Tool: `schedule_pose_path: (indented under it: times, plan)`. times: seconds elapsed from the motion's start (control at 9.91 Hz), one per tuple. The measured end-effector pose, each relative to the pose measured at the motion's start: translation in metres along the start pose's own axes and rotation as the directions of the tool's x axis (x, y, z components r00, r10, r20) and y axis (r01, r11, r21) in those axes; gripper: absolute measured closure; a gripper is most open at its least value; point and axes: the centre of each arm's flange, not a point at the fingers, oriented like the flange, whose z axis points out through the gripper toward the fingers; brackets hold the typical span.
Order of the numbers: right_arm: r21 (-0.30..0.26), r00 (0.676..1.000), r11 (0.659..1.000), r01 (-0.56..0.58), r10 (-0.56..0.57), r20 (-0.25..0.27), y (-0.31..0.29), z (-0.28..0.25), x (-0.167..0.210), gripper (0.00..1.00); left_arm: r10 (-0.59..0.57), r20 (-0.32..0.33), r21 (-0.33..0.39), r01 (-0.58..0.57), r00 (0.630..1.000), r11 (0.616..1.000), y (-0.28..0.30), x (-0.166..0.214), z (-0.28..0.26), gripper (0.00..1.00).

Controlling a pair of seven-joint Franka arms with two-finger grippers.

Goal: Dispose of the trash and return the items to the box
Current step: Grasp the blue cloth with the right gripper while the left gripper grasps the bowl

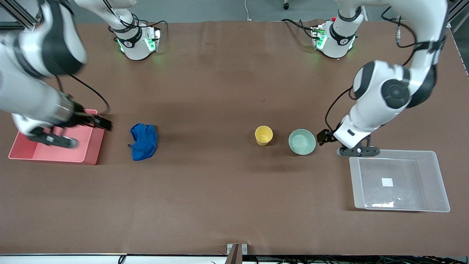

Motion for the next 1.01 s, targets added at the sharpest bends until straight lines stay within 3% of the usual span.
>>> schedule_pose_path:
  times: [0.2, 0.4, 0.61, 0.71, 0.91, 1.01]
  plan:
    - [-0.031, 1.000, 0.999, 0.020, -0.020, 0.007, -0.020, 0.099, -0.016, 0.00, -0.010, 0.027, -0.009, 0.010, 1.000, 1.000, -0.009, -0.017, 0.070, 0.02]
    - [-0.049, 0.998, 0.997, 0.059, -0.061, -0.029, -0.016, 0.170, -0.028, 0.00, -0.008, 0.073, -0.007, 0.009, 0.997, 1.000, -0.009, -0.025, 0.101, 0.09]
    - [-0.054, 0.996, 0.996, 0.077, -0.079, -0.037, -0.010, 0.204, -0.036, 0.07, -0.006, 0.095, -0.006, 0.006, 0.995, 1.000, -0.007, -0.030, 0.113, 0.41]
    - [-0.057, 0.996, 0.995, 0.080, -0.081, -0.031, -0.010, 0.209, -0.037, 0.16, -0.006, 0.104, -0.005, 0.007, 0.995, 1.000, -0.007, -0.031, 0.118, 0.55]
    - [-0.057, 0.996, 0.995, 0.076, -0.078, -0.031, -0.008, 0.209, -0.036, 0.50, -0.007, 0.117, -0.004, 0.007, 0.993, 1.000, -0.008, -0.033, 0.126, 0.85]
    - [-0.056, 0.997, 0.996, 0.066, -0.068, -0.034, -0.007, 0.208, -0.035, 0.64, -0.004, 0.113, -0.007, 0.005, 0.994, 1.000, -0.006, -0.032, 0.124, 0.96]
